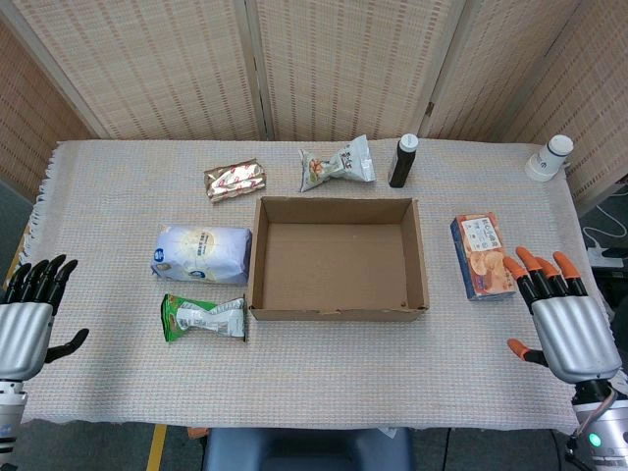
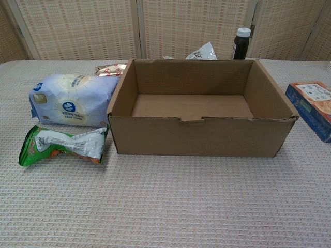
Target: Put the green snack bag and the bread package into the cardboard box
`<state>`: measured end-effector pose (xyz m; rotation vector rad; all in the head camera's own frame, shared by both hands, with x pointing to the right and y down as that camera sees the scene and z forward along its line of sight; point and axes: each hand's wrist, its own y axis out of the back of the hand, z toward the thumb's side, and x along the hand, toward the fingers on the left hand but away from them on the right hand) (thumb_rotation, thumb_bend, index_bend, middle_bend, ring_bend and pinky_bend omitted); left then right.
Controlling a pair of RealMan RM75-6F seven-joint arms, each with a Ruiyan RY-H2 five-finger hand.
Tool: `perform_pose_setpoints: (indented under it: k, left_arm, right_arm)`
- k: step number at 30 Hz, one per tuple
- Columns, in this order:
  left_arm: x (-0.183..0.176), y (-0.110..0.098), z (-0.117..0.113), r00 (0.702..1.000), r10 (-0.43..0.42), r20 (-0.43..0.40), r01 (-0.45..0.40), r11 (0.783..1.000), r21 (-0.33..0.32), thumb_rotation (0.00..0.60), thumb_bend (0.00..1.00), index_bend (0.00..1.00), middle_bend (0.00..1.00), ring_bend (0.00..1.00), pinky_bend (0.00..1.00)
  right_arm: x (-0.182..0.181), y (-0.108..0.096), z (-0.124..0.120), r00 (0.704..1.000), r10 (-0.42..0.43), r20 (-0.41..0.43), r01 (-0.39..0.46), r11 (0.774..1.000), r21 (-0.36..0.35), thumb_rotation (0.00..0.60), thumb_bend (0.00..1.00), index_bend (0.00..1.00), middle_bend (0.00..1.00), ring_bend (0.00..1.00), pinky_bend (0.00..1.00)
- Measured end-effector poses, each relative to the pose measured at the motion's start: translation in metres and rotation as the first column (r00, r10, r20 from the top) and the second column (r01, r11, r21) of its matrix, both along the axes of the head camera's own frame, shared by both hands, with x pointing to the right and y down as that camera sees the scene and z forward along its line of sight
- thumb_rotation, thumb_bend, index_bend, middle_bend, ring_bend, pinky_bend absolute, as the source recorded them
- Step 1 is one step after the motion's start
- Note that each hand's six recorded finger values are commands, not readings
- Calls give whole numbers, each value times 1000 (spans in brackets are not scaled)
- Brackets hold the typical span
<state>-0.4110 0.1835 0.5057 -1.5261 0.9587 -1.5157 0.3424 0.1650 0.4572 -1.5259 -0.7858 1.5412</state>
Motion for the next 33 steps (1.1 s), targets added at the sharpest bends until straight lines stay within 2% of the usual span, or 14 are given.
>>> perform_pose_setpoints:
  k: [17,23,33]
  left_arm:
    - [1,-2,-6,1000,10,3,-10,1000,4,600,211,0,0,0,39]
    - [10,8,-6,999,9,-47,-11,999,-32,600,211,0,0,0,62]
    - [49,34,17,988,110,-104,-123,984,-127,600,212,0,11,0,139]
  right_arm:
    - [0,1,1,1000,-2,-5,2,1000,-1,600,27,80,0,0,0]
    - [-1,2,1,1000,-4,-4,4,1000,-3,600,27,80,0,0,0]
    - [-2,3,0,1000,-11,6,11,1000,-6,600,27,80,0,0,0]
